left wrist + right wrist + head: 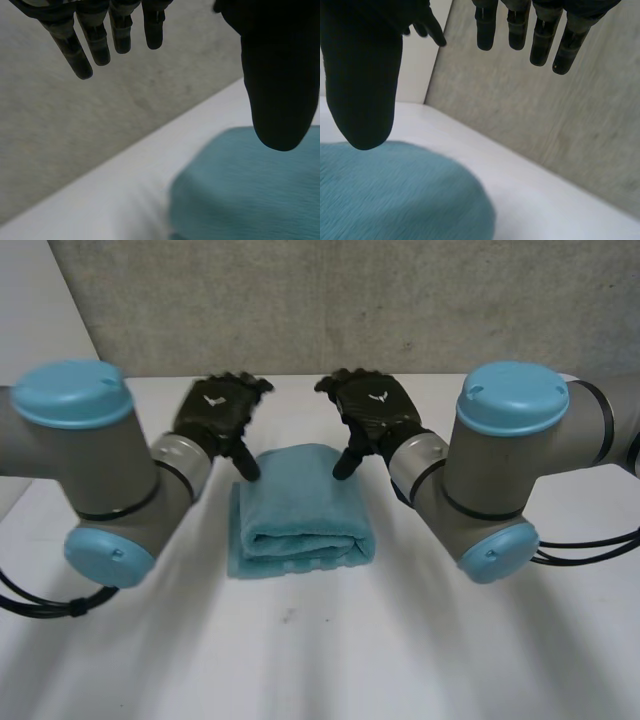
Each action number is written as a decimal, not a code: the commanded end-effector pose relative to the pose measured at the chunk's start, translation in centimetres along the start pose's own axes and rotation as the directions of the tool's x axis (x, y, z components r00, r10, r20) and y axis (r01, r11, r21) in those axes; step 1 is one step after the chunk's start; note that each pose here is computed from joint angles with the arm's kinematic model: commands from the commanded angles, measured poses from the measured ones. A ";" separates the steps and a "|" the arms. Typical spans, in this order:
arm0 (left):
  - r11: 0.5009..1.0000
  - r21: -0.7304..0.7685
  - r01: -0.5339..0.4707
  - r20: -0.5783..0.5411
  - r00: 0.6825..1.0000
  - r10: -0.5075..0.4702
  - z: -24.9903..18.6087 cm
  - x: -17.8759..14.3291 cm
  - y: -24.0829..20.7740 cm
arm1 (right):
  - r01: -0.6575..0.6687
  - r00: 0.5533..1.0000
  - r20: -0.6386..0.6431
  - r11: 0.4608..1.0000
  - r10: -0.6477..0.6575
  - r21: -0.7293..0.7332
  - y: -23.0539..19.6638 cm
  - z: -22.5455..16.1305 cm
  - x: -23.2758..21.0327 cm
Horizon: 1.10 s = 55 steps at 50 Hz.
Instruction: Fold the laundry
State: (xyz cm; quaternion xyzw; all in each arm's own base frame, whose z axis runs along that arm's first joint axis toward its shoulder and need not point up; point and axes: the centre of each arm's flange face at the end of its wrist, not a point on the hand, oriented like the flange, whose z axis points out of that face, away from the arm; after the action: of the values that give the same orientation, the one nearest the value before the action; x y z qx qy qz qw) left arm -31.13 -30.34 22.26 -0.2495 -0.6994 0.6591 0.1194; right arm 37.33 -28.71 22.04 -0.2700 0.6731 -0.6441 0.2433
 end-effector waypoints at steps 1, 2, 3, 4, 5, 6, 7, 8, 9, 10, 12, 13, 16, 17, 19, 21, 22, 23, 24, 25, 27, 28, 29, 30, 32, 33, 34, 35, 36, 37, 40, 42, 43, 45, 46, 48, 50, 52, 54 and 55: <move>0.979 -0.193 0.061 -0.045 0.996 -0.071 0.5 1.9 5.4 | -0.104 0.992 0.044 0.968 0.117 -0.229 5.9 1.2 0.7; 0.976 -0.208 0.061 -0.042 0.997 -0.071 0.5 1.9 5.8 | -0.112 0.991 0.040 0.956 0.127 -0.269 6.9 1.3 0.7; 0.971 -0.229 0.061 -0.038 0.997 -0.072 0.5 1.8 6.4 | -0.115 0.991 0.038 0.951 0.132 -0.288 7.4 1.4 0.7; 0.969 -0.241 0.063 -0.032 0.997 -0.073 0.5 1.6 6.7 | -0.118 0.990 0.036 0.945 0.136 -0.304 7.8 1.4 0.7; 0.966 -0.250 0.065 -0.024 0.997 -0.073 0.5 1.4 7.0 | -0.123 0.989 0.034 0.936 0.142 -0.330 8.4 1.5 0.7; 0.964 -0.257 0.066 -0.020 0.997 -0.073 0.5 1.3 7.1 | -0.123 0.989 0.034 0.936 0.142 -0.330 8.4 1.5 0.7; 0.963 -0.262 0.065 -0.016 0.997 -0.072 0.4 1.1 7.2 | -0.124 0.989 0.033 0.933 0.143 -0.337 8.5 1.6 0.7; 0.959 -0.274 0.067 -0.009 0.997 -0.072 0.4 0.8 7.4 | -0.127 0.989 0.031 0.926 0.147 -0.355 8.8 1.6 0.7; 0.959 -0.274 0.067 -0.008 0.997 -0.072 0.4 0.8 7.4 | -0.125 0.989 0.030 0.926 0.146 -0.357 8.6 1.7 0.8; 0.952 -0.299 0.071 0.008 0.997 -0.072 0.1 -0.1 7.6 | -0.124 0.989 0.029 0.925 0.144 -0.358 8.4 1.7 0.8; 0.951 -0.301 0.074 0.012 0.997 -0.073 -0.2 -0.4 7.0 | -0.122 0.990 0.027 0.926 0.141 -0.357 7.7 1.7 0.8; 0.953 -0.295 0.073 0.012 0.997 -0.072 -0.3 -0.5 6.4 | -0.118 0.990 0.027 0.933 0.135 -0.341 6.7 1.9 1.0; 0.967 -0.243 0.074 0.014 0.997 -0.073 -1.0 -1.1 3.4 | -0.111 0.992 0.026 0.958 0.122 -0.266 2.9 1.8 1.5; 0.972 -0.224 0.072 0.015 0.997 -0.070 -1.1 -1.2 2.6 | -0.107 0.993 0.023 0.972 0.114 -0.209 0.1 1.4 1.8; 0.987 -0.148 0.068 0.022 0.998 -0.065 -1.6 -1.7 -0.4 | -0.097 0.995 0.017 0.984 0.101 -0.147 -2.8 0.7 2.1; 0.996 -0.063 0.064 0.027 0.998 -0.063 -2.4 -2.2 -3.9 | -0.089 0.996 -0.001 0.992 0.090 -0.089 -5.4 -0.1 2.6; 0.997 -0.037 0.064 0.028 0.998 -0.063 -2.8 -2.4 -5.1 | -0.085 0.996 -0.020 0.994 0.084 -0.066 -6.4 -0.5 2.9; 0.998 -0.011 0.062 0.031 0.998 -0.062 -3.2 -2.6 -6.3 | -0.077 0.995 -0.065 0.997 0.076 -0.021 -8.3 -1.3 3.7; 0.998 0.009 0.062 0.032 0.998 -0.062 -3.6 -2.8 -7.3 | -0.072 0.992 -0.099 0.997 0.072 -0.003 -9.1 -1.8 4.3; 0.997 0.049 0.062 0.036 0.997 -0.064 -4.5 -3.1 -9.4 | -0.072 0.992 -0.100 0.997 0.072 -0.002 -9.2 -1.8 4.3; 0.995 0.071 0.063 0.046 0.997 -0.066 -5.4 -3.5 -11.1 | -0.049 0.965 -0.254 0.998 0.058 0.042 -11.4 -3.9 6.6; 0.995 0.075 0.064 0.052 0.996 -0.068 -5.8 -3.8 -11.7 | -0.028 0.945 -0.322 0.998 0.047 0.063 -12.5 -5.1 7.6; 0.996 0.063 0.066 0.066 0.995 -0.070 -6.6 -4.3 -12.4 | -0.028 0.945 -0.323 0.998 0.047 0.063 -12.5 -5.1 7.6; 0.996 0.055 0.067 0.072 0.995 -0.071 -7.0 -4.5 -12.6 | -0.017 0.934 -0.355 0.998 0.040 0.068 -13.0 -5.7 8.1; 0.997 0.036 0.070 0.080 0.994 -0.073 -7.7 -4.9 -12.9 | 0.041 0.894 -0.447 0.998 -0.019 0.040 -13.7 -7.9 9.8; 0.997 0.023 0.072 0.085 0.994 -0.074 -8.3 -5.1 -13.1 | 0.052 0.886 -0.463 0.998 -0.035 0.025 -13.5 -8.4 10.3; 0.997 0.020 0.073 0.088 0.993 -0.074 -8.6 -5.2 -13.2 | 0.061 0.881 -0.471 0.998 -0.050 0.009 -13.4 -8.7 10.5; 0.997 0.015 0.074 0.087 0.993 -0.075 -8.9 -5.2 -13.1 | 0.070 0.876 -0.478 0.997 -0.066 -0.008 -13.2 -9.1 10.7; 0.997 0.012 0.074 0.089 0.993 -0.075 -9.1 -5.2 -13.1 | 0.086 0.869 -0.486 0.996 -0.091 -0.033 -12.8 -9.7 10.9; 0.997 0.006 0.072 0.083 0.994 -0.072 -9.5 -5.1 -12.9 | 0.088 0.868 -0.487 0.995 -0.098 -0.044 -12.6 -9.9 10.9; 0.997 0.006 0.071 0.083 0.994 -0.071 -9.7 -5.0 -12.8 | 0.089 0.866 -0.489 0.995 -0.103 -0.052 -12.2 -10.1 10.9; 0.997 0.015 0.073 0.087 0.993 -0.074 -9.7 -5.2 -12.9 | 0.090 0.866 -0.489 0.995 -0.103 -0.051 -12.2 -10.1 10.9; 0.997 0.017 0.074 0.089 0.993 -0.075 -9.6 -5.2 -12.9 | 0.090 0.866 -0.489 0.995 -0.103 -0.051 -12.2 -10.1 10.9; 0.997 0.011 0.078 0.088 0.993 -0.079 -9.6 -5.2 -12.7 | 0.095 0.869 -0.483 0.994 -0.106 -0.047 -12.1 -10.0 10.8; 0.997 0.006 0.079 0.088 0.993 -0.079 -9.6 -5.1 -12.5 | 0.095 0.869 -0.483 0.994 -0.106 -0.047 -12.1 -10.0 10.8; 0.997 0.009 0.078 0.088 0.993 -0.079 -9.5 -5.1 -12.5 | 0.095 0.872 -0.477 0.994 -0.106 -0.048 -12.0 -9.9 10.7; 0.997 0.009 0.078 0.088 0.993 -0.079 -9.5 -5.1 -12.4 | 0.094 0.873 -0.477 0.994 -0.106 -0.050 -11.9 -9.9 10.7; 0.997 0.012 0.079 0.088 0.993 -0.080 -9.4 -5.1 -12.1 | 0.093 0.873 -0.477 0.994 -0.107 -0.052 -11.9 -9.9 10.7; 0.997 0.013 0.079 0.087 0.993 -0.080 -9.3 -5.0 -12.0 | 0.091 0.872 -0.477 0.994 -0.109 -0.061 -11.6 -9.9 10.7; 0.997 0.016 0.080 0.086 0.993 -0.081 -9.3 -4.9 -11.9 | 0.094 0.873 -0.475 0.994 -0.112 -0.062 -11.6 -10.0 10.6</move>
State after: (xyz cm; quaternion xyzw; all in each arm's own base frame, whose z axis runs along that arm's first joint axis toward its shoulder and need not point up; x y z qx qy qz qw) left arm -24.44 -24.81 36.21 -0.1918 -0.7111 0.6666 0.1149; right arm 23.24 -28.94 34.63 -0.1398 0.7065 -0.6932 0.0300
